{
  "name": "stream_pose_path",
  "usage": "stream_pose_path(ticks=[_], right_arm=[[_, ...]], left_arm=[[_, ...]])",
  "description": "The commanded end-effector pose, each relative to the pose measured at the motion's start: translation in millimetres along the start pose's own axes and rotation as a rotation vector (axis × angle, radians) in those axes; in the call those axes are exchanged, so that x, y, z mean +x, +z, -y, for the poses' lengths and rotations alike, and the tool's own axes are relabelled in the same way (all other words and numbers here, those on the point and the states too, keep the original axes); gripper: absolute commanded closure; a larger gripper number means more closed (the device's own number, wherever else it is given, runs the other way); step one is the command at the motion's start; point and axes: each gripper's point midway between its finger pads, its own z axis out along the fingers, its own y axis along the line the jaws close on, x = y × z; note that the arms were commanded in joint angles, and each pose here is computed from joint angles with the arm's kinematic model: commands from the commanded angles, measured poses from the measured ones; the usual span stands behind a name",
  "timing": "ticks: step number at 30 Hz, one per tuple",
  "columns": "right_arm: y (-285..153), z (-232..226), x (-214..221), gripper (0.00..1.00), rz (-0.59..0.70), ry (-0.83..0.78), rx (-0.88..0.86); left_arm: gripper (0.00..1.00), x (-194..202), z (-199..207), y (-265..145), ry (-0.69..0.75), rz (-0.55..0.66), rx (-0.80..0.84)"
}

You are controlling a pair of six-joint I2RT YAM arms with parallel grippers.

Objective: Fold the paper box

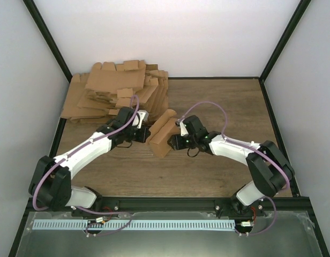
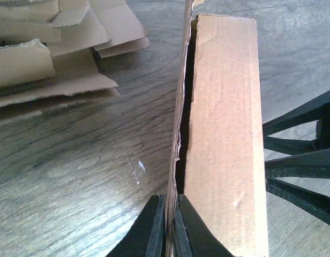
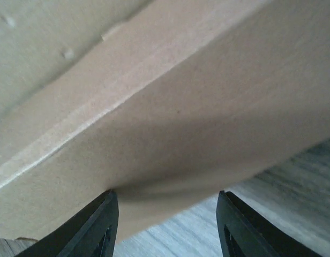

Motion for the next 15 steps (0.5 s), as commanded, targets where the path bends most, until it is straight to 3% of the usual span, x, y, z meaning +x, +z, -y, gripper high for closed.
stream_pose_path(ticks=[1,15], right_arm=[[-9,1,12,0.47,-0.004,0.003,0.003],[-26,3,46,0.47,-0.013,0.019,-0.038]], left_arm=[[0.93,3,1,-5,0.093,-0.024,-0.093],[0.9,8,57,-8,0.316,-0.003,-0.071]])
